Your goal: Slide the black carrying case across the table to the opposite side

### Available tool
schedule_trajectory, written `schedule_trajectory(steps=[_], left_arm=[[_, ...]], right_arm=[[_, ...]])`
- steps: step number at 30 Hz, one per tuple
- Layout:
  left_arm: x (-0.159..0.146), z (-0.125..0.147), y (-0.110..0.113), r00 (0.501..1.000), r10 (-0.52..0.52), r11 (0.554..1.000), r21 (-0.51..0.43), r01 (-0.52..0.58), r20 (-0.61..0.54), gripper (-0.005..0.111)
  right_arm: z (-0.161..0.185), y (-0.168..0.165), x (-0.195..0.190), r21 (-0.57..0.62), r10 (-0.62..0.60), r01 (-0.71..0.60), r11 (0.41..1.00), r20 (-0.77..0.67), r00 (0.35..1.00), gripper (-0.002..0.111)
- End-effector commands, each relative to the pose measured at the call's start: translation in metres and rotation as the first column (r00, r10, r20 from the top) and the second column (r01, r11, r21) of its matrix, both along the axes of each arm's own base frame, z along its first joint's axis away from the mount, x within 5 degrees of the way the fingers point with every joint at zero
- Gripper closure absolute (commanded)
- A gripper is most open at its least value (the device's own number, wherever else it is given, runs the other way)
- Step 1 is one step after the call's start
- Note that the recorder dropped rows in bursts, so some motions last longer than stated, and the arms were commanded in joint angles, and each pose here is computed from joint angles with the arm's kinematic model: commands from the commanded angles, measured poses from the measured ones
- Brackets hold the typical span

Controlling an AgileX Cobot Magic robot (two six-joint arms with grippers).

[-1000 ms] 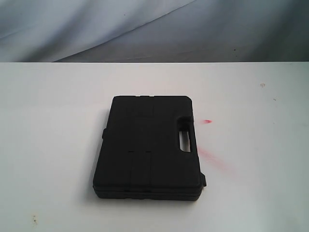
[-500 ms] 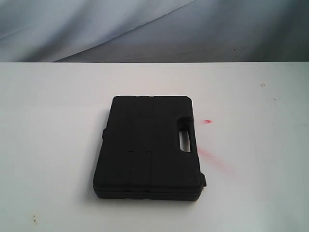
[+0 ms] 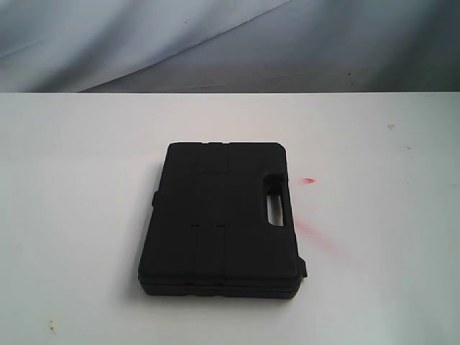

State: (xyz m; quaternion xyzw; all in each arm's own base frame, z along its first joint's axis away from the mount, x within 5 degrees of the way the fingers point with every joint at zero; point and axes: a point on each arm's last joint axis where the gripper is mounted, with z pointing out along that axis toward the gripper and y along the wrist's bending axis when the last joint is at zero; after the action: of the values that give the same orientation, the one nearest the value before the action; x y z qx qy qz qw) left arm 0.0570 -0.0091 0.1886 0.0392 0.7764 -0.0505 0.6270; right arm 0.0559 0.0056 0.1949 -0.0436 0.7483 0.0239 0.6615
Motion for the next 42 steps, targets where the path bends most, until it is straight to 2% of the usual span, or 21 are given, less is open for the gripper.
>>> schedule_trajectory(steps=[1,22,34,36,42], left_arm=[[0.0,-0.001,0.0,1.0,0.001,1.0,-0.01,-0.001,-0.005,0.107],[0.0,-0.001,0.0,1.0,0.001,1.0,-0.009,-0.001,-0.003,0.107],[0.0,-0.001,0.0,1.0,0.001,1.0,-0.009,-0.001,-0.003,0.107],[0.0,-0.001,0.0,1.0,0.001,1.0,-0.009,-0.001,-0.003,0.107],[0.0,-0.001,0.0,1.0,0.001,1.0,-0.009,-0.001,-0.003,0.107]], right_arm=[[-0.001,0.0,0.0,0.002,-0.002,0.002,1.0,0.0,1.0,0.108],[-0.001,0.0,0.0,0.002,-0.002,0.002,1.0,0.002,1.0,0.108],[0.018,-0.001,0.0,0.02,-0.015,0.011,1.0,0.201,0.98,0.108],[0.019,-0.001,0.0,0.058,-0.02,0.008,0.998,0.214,0.977,0.108],[0.024,-0.003,0.0,0.313,-0.068,-0.009,0.95,0.232,0.97,0.108]])
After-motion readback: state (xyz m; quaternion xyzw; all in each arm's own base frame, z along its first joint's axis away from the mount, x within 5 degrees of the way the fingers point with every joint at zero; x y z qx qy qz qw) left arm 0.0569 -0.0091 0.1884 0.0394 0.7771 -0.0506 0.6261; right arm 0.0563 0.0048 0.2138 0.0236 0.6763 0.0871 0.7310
